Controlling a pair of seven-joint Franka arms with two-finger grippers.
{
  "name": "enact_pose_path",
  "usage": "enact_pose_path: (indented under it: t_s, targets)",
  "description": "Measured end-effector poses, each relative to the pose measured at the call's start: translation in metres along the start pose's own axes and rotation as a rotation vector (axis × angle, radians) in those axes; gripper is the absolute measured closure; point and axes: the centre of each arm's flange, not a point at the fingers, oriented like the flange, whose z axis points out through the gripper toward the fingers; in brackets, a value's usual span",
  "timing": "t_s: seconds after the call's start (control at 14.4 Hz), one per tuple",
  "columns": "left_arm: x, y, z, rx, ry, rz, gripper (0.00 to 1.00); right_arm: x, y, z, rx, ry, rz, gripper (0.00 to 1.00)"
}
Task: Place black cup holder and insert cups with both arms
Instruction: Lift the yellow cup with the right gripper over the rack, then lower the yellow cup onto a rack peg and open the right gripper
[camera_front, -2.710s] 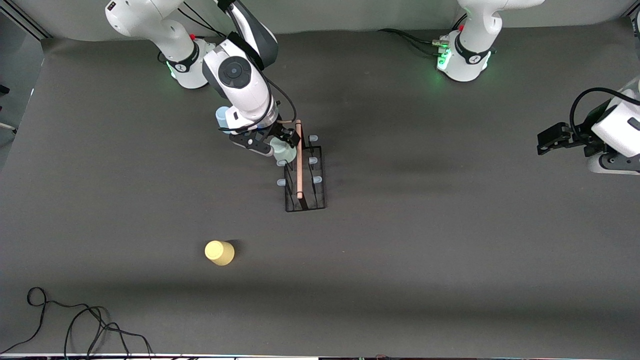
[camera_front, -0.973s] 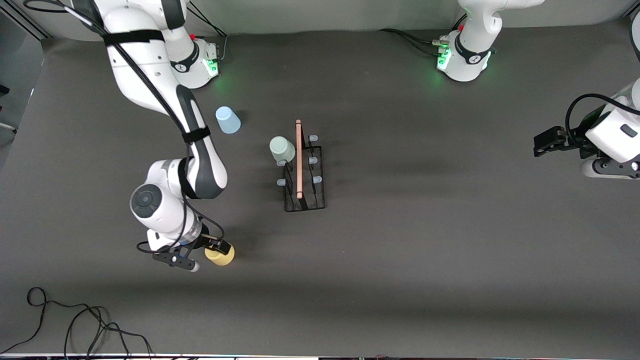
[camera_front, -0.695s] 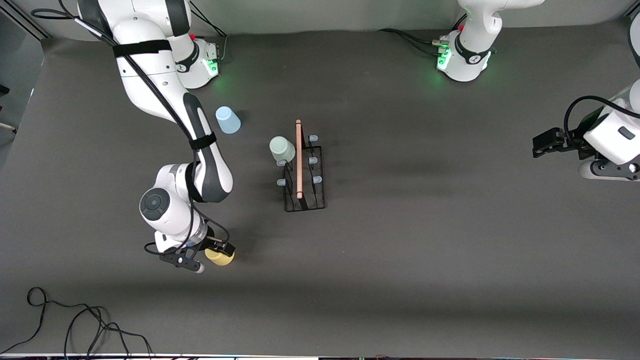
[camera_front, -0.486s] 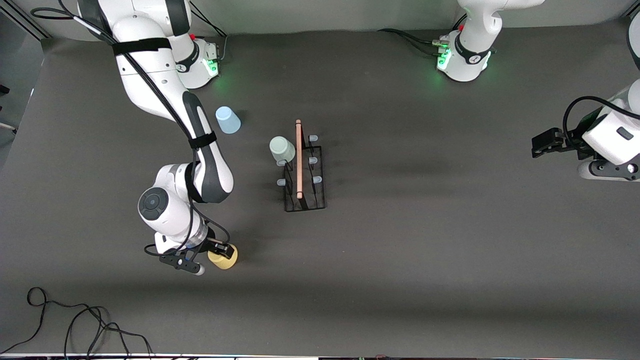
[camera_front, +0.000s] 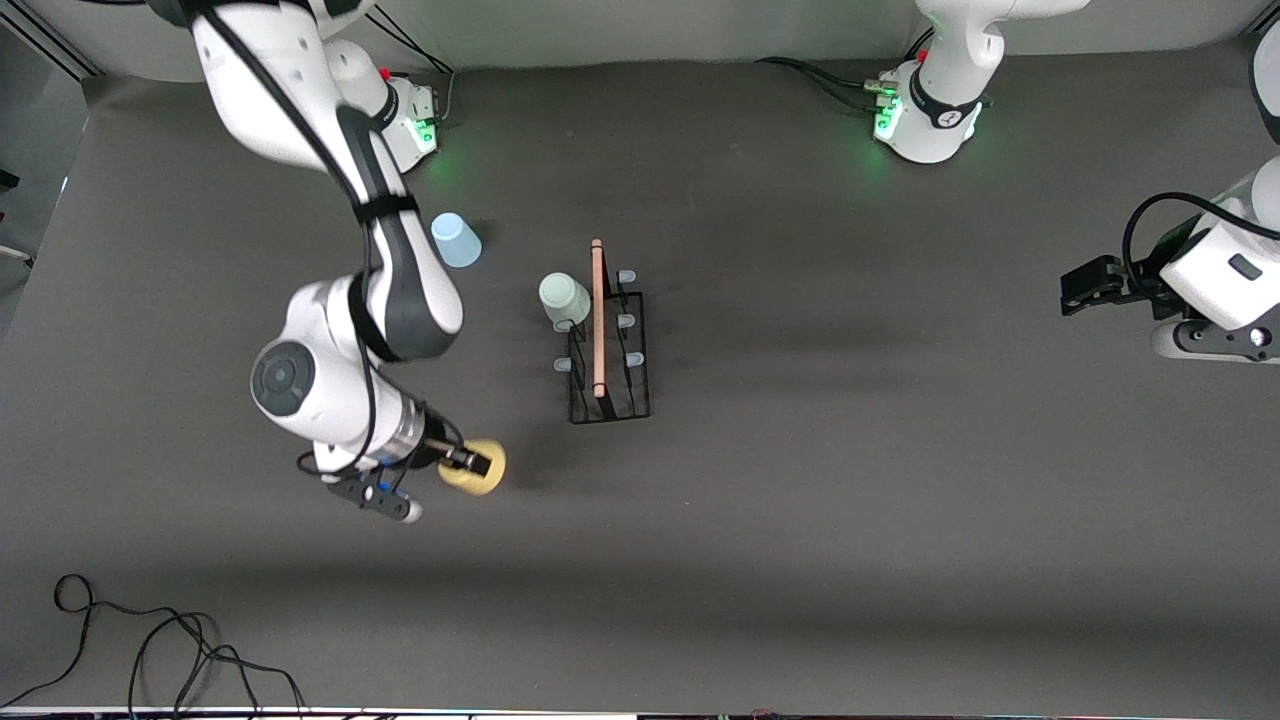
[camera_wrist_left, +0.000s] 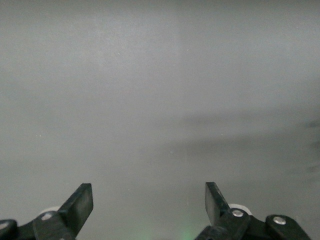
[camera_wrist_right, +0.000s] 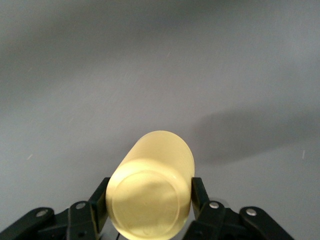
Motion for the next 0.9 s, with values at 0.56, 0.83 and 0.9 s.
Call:
enact_pose_path:
  t_s: [0.56,0.83,0.9]
  targets:
    - [0.000,0.000,0.000,0.000,-0.001,0.000,0.00,-0.139,-0.087,0.006,-0.112,-0.016,0.122,0.32]
    - [0.000,0.000,0.001,0.000,-0.003,0.001,0.00,-0.155,-0.078,0.036,-0.156,0.003,0.092,0.32]
    - [0.000,0.000,0.001,0.000,-0.004,0.001,0.00,-0.154,-0.074,0.041,-0.160,0.005,0.095,0.32]
